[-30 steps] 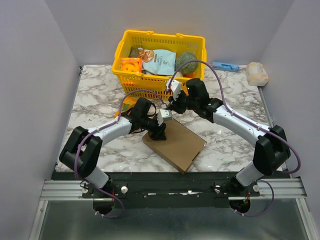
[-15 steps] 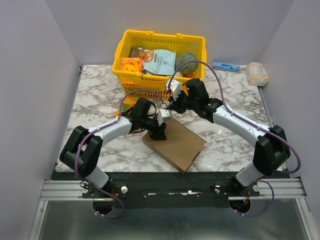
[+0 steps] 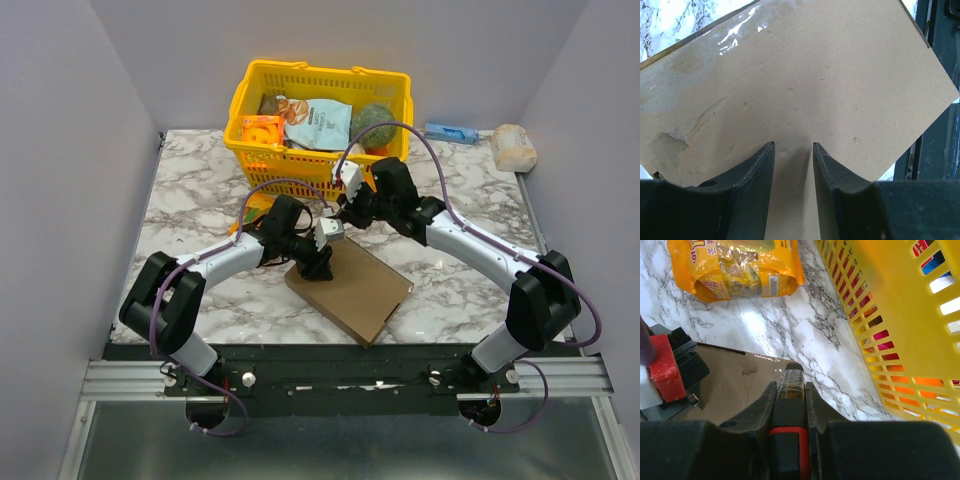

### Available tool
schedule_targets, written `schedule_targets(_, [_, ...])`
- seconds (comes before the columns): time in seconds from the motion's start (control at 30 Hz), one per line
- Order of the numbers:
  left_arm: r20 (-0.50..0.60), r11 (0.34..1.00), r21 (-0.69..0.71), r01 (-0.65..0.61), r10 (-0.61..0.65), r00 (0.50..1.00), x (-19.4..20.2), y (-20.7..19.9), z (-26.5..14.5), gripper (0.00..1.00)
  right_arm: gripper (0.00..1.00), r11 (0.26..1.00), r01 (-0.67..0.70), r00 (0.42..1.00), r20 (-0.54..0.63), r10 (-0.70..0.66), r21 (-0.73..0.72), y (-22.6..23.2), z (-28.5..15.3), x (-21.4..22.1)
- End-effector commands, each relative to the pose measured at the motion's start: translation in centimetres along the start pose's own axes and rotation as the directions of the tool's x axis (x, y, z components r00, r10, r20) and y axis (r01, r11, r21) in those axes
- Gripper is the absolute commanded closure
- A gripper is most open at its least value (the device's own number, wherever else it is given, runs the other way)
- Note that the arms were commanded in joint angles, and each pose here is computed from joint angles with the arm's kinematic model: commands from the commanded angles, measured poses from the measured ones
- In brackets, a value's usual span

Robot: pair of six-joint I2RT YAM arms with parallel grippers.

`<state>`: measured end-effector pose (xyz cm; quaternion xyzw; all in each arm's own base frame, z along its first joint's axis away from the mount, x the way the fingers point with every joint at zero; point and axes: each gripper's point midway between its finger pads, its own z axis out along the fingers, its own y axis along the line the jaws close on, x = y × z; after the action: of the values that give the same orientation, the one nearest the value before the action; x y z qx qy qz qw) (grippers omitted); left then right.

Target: Unpack the express box

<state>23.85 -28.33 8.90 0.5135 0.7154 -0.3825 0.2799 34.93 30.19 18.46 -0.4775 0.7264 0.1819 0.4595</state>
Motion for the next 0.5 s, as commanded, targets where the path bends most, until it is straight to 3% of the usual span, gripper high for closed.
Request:
schedule_targets(0.0, [-0.042, 0.999, 0.002, 0.053, -0.053, 0.998, 1.1, -0.1, 0.0, 0.54, 1.00, 1.000, 0.002, 1.000, 0.003, -0.002, -0.022, 0.4, 0.1, -0.7])
schedule_targets(0.47, [-0.059, 0.996, -0.036, 0.080, -0.082, 0.995, 1.6, 0.4, 0.0, 0.54, 1.00, 0.999, -0.008, 0.999, -0.047, 0.006, -0.043, 1.7, -2.3, 0.8])
